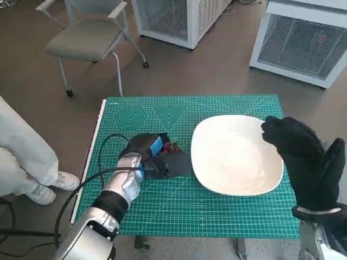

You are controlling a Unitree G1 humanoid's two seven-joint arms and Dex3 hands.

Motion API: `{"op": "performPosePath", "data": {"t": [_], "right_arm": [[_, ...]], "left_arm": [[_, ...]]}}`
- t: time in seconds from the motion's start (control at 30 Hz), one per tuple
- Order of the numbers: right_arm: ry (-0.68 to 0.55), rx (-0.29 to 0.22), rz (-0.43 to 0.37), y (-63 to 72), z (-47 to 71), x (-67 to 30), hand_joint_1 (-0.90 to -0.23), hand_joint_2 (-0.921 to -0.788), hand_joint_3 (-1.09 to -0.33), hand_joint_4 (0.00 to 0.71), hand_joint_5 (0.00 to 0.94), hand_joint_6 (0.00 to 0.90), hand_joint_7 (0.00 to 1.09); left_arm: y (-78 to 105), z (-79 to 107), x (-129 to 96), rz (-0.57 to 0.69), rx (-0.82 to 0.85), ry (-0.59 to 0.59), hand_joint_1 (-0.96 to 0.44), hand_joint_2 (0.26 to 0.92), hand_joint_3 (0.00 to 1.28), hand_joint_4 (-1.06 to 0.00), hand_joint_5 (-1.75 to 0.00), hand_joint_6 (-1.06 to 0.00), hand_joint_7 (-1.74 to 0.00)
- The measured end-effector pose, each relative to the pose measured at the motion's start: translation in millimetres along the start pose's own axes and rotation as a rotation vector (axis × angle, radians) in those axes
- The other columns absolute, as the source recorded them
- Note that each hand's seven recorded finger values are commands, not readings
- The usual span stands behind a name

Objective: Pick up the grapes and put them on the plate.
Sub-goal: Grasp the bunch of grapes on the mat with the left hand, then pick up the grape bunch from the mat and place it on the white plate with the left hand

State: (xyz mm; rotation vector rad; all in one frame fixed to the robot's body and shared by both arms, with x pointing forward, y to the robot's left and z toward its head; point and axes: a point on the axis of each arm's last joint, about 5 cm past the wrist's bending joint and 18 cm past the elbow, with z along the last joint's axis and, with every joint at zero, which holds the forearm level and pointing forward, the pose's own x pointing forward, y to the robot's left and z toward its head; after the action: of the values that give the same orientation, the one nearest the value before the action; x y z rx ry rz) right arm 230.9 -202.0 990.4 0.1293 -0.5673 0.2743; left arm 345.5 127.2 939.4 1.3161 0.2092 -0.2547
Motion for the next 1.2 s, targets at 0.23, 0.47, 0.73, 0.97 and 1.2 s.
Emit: {"op": "performPosePath", "data": {"t": [0.23, 0.47, 0.73, 0.97, 1.2], "right_arm": [[0.000, 0.000, -0.001, 0.3, 0.1, 0.1, -0.349, -0.921, -0.604, 0.409, 0.810, 0.225, 1.00], [0.001, 0.001, -0.001, 0.3, 0.0, 0.2, -0.350, -0.921, -0.603, 0.409, 0.810, 0.225, 1.00], [0.001, 0.001, -0.001, 0.3, 0.0, 0.2, -0.350, -0.921, -0.603, 0.409, 0.810, 0.225, 1.00], [0.003, 0.002, -0.001, 0.3, 0.0, 0.3, -0.350, -0.921, -0.604, 0.409, 0.810, 0.225, 1.00], [0.004, 0.002, -0.002, 0.1, 0.0, 0.5, -0.351, -0.921, -0.604, 0.409, 0.810, 0.225, 1.00]], "left_arm": [[1.1, -1.1, 0.0, -0.016, 0.000, 0.001, 0.00, 0.900, 0.38, -0.35, -1.52, -0.35, -1.49], [2.6, -1.8, -0.1, -0.024, -0.002, -0.001, 0.00, 0.902, 0.34, -0.38, -1.48, -0.38, -1.45], [3.8, -3.1, -0.1, -0.025, 0.000, -0.001, 0.00, 0.918, 0.31, -0.38, -1.48, -0.38, -1.45], [8.8, -4.3, -0.4, -0.019, -0.008, -0.009, 0.26, 0.726, 0.71, -0.37, -1.66, -0.49, -0.71], [27.3, -3.1, -2.7, 0.027, -0.020, -0.055, 0.02, 0.713, 0.61, -0.47, -1.47, -0.49, -1.36]]}}
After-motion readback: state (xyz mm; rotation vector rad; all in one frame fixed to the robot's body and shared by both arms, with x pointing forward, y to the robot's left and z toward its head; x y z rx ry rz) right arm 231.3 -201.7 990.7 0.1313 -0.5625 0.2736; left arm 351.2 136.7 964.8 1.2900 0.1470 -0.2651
